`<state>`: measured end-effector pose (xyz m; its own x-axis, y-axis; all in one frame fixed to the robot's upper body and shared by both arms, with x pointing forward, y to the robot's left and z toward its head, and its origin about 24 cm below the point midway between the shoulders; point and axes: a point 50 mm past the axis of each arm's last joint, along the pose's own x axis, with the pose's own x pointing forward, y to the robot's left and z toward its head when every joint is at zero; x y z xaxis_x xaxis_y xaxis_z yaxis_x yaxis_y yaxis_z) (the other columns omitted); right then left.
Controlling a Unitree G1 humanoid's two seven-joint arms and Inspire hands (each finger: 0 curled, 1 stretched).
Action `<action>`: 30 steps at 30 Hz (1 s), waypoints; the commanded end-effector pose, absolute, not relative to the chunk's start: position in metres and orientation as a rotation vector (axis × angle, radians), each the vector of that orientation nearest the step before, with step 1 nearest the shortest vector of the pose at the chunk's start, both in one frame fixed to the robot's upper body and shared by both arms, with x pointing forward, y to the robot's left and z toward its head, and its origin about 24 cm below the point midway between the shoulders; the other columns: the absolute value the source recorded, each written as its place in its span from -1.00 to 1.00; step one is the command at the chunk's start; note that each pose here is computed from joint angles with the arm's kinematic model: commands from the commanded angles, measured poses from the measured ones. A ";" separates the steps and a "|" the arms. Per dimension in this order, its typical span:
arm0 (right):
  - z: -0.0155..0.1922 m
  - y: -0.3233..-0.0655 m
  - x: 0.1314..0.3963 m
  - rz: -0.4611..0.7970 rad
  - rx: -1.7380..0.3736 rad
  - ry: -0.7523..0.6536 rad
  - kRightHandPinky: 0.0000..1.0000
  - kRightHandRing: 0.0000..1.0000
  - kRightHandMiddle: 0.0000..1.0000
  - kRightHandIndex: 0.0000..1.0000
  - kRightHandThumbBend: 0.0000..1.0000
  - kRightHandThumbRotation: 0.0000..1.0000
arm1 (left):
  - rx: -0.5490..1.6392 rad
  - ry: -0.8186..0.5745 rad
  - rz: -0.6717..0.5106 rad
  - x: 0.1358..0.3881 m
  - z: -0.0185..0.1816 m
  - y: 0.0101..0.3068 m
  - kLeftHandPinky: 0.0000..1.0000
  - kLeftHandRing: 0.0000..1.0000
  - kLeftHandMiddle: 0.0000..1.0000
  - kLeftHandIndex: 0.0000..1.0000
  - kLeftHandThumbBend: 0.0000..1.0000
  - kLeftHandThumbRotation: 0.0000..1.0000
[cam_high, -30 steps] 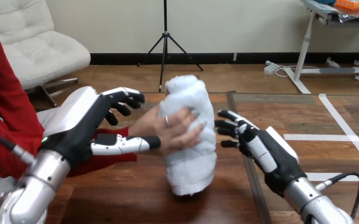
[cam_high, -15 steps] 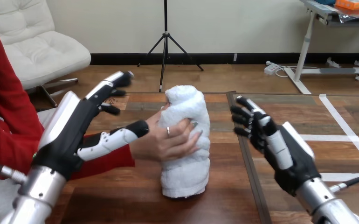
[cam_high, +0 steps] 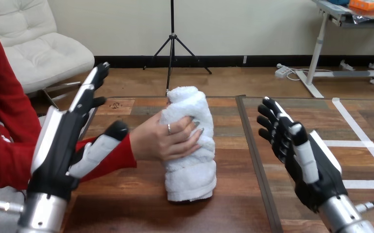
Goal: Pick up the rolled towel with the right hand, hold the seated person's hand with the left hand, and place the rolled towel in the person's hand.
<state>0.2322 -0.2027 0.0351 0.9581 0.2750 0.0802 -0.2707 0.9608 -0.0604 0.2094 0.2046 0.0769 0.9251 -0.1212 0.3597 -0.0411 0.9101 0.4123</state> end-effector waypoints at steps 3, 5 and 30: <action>0.056 -0.200 0.227 0.253 -0.023 -0.205 1.00 0.99 0.99 0.99 1.00 1.00 | 0.350 -0.445 -0.024 0.198 0.080 0.201 0.77 0.88 0.88 0.85 1.00 1.00; 0.056 -0.200 0.224 0.256 -0.019 -0.207 1.00 0.99 0.98 0.99 1.00 1.00 | 0.335 -0.448 -0.028 0.195 0.079 0.199 0.77 0.88 0.89 0.86 1.00 1.00; 0.049 -0.182 0.190 0.238 0.064 -0.215 0.86 0.81 0.82 0.81 1.00 1.00 | 0.080 -0.374 -0.101 0.150 0.059 0.162 0.62 0.76 0.73 0.69 0.68 1.00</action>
<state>0.1864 -0.1893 0.0319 0.9694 0.2175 0.1138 -0.2227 0.9742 0.0355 0.1487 0.1680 0.0472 0.9545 -0.1111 0.2769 0.0755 0.9878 0.1361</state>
